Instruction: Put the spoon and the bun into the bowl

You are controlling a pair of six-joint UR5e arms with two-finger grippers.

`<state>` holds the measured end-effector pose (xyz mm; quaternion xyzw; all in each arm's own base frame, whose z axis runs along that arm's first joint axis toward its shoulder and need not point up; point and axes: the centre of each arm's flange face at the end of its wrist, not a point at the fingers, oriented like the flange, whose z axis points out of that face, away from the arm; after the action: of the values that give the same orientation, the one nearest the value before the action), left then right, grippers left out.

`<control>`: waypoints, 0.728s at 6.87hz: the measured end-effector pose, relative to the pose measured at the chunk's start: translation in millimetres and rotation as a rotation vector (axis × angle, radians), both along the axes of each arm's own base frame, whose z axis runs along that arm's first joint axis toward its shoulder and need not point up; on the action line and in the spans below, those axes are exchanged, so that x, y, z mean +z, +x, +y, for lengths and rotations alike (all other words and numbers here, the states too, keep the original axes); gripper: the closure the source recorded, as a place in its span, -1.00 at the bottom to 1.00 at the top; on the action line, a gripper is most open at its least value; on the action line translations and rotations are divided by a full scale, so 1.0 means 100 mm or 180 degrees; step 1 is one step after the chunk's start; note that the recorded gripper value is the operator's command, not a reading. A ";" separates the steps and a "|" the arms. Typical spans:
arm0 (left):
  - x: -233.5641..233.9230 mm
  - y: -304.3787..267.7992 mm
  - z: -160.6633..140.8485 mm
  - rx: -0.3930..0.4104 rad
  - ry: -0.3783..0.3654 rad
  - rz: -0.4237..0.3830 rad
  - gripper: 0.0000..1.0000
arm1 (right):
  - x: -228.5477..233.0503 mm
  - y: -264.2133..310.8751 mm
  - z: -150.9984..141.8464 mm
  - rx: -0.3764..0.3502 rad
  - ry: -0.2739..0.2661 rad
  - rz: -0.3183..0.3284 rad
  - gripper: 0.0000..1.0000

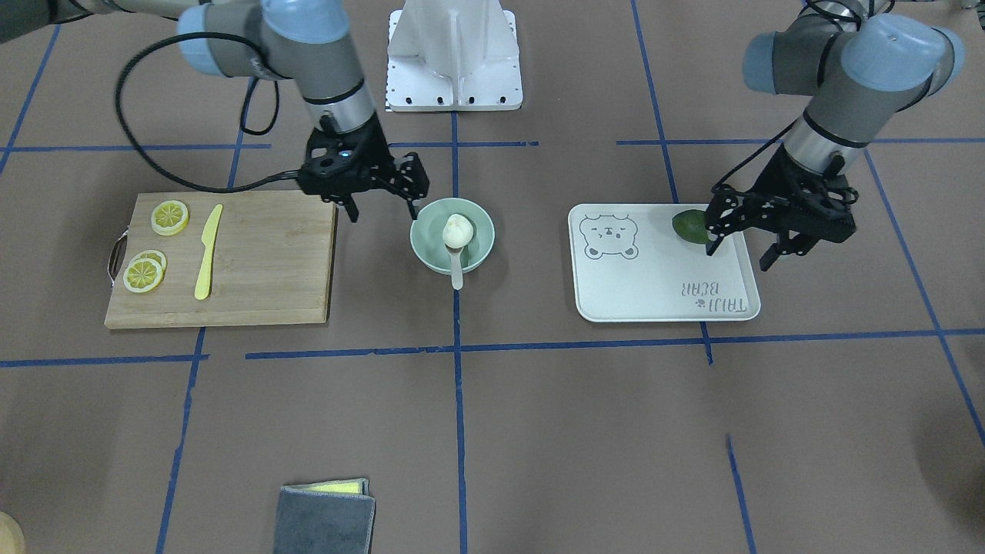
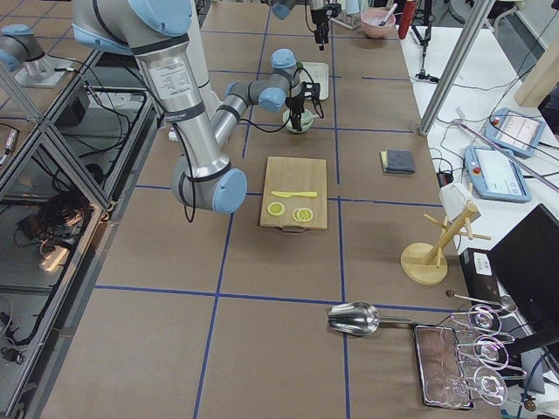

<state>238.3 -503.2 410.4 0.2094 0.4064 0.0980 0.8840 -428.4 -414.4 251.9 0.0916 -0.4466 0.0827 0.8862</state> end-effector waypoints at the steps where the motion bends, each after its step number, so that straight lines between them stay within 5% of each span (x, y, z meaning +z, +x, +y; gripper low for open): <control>1: 0.31 -0.45 -0.04 0.0060 0.0203 -0.0243 -0.72 | 0.35 0.60 -0.21 -0.0164 0.0036 0.0114 -1.00; 2: 0.61 -0.98 -0.08 0.0111 0.0390 -0.0508 -1.00 | 0.72 1.26 -0.45 -0.0350 0.0080 0.0222 -1.00; 4: 1.08 -2.38 -0.14 0.0171 0.0462 -0.1032 -1.00 | 1.42 2.65 -0.76 -0.0703 0.0286 0.0459 -1.00; 5: 1.26 -2.93 -0.05 0.0269 0.0330 -0.0949 -1.00 | 1.79 3.26 -0.78 -0.0838 0.0361 0.0552 -1.00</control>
<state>-54.3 -508.3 536.0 0.2206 0.2736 0.1859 0.9176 -102.6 -492.5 430.8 0.0890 -0.3805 -0.0676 0.9180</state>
